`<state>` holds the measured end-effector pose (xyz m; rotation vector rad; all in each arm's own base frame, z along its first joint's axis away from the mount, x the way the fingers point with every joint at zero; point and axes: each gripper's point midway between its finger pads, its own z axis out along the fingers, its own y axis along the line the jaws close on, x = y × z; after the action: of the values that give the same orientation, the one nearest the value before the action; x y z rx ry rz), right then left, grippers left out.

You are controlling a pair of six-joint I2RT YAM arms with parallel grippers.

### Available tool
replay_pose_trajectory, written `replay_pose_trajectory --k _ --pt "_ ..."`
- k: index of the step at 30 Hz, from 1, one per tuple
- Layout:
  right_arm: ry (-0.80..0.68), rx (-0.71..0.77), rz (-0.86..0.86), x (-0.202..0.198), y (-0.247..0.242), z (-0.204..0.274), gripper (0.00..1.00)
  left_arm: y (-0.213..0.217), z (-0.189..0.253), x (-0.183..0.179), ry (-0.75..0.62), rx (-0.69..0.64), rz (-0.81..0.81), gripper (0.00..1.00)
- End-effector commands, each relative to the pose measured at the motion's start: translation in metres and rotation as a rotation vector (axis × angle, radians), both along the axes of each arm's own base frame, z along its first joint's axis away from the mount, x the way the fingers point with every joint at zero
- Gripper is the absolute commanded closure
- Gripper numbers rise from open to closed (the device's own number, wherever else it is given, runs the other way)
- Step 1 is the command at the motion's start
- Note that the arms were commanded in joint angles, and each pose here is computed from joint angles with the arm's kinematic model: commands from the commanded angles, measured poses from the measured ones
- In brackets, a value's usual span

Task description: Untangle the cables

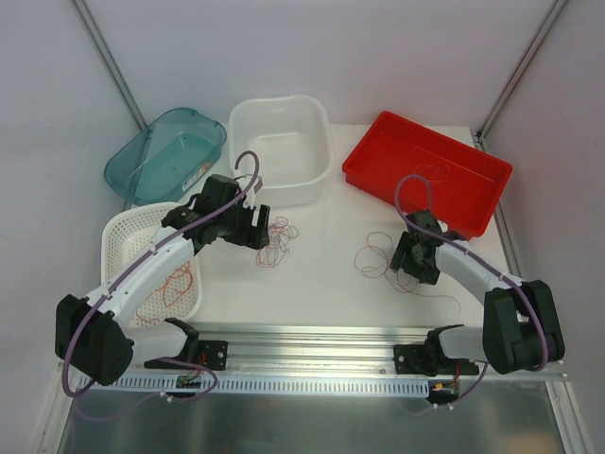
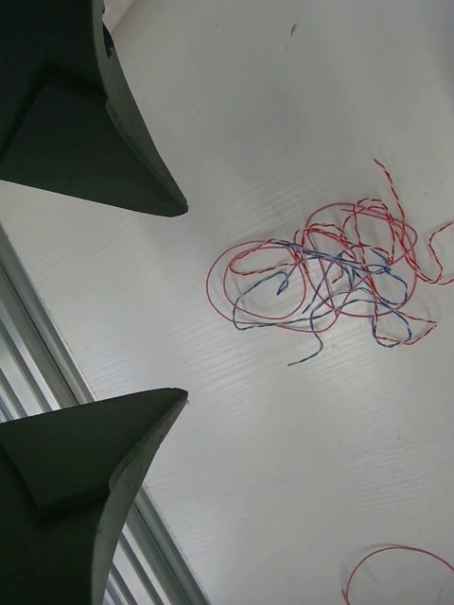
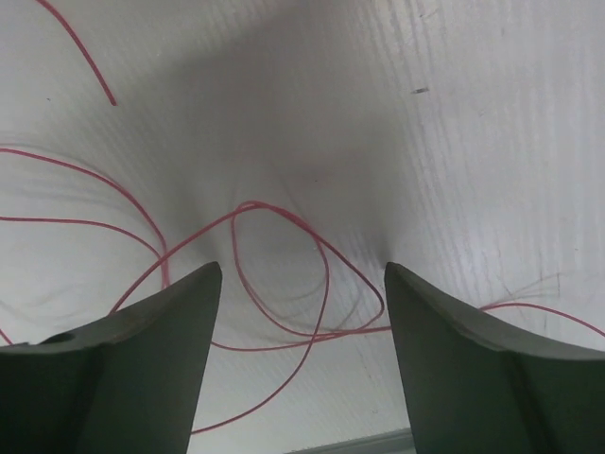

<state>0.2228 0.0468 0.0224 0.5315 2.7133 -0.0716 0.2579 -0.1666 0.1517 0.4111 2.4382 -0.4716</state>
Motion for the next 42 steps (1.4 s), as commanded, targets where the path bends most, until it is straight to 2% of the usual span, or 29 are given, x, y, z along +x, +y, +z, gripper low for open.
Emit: replay_pose_trajectory --k 1,4,12,15,21,22,23,27,34,42 --pt "-0.020 0.052 -0.007 0.011 0.010 -0.005 0.29 0.005 -0.005 0.005 -0.003 0.014 -0.009 0.26" --pt "-0.014 0.052 -0.010 0.012 0.010 -0.009 0.37 0.008 -0.008 0.005 0.000 0.018 0.001 0.26" --pt "0.012 0.027 -0.018 0.017 0.008 -0.022 0.43 0.018 -0.015 0.004 -0.007 0.061 0.028 0.26" --pt "0.017 0.015 -0.015 0.019 0.008 -0.022 0.52 0.021 -0.017 0.004 -0.008 0.071 0.037 0.27" --pt "0.008 0.005 0.002 0.027 0.008 -0.020 0.84 0.022 -0.019 0.004 -0.007 0.079 0.041 0.26" --pt "0.010 0.005 0.007 0.027 0.008 -0.020 0.96 0.022 -0.019 0.004 -0.007 0.079 0.041 0.26" --pt "0.006 0.004 0.008 0.028 0.007 -0.019 0.99 0.023 -0.019 0.004 -0.009 0.083 0.043 0.26" --pt "-0.034 0.001 0.030 0.034 0.008 -0.005 0.99 0.025 -0.021 0.005 -0.008 0.092 0.049 0.26" --pt "-0.197 -0.021 0.078 0.051 0.003 0.071 0.99 0.025 -0.022 0.005 -0.003 0.097 0.052 0.26" --pt "-0.503 -0.040 0.104 0.079 -0.002 0.219 0.99 0.026 -0.025 0.005 0.005 0.101 0.054 0.27"
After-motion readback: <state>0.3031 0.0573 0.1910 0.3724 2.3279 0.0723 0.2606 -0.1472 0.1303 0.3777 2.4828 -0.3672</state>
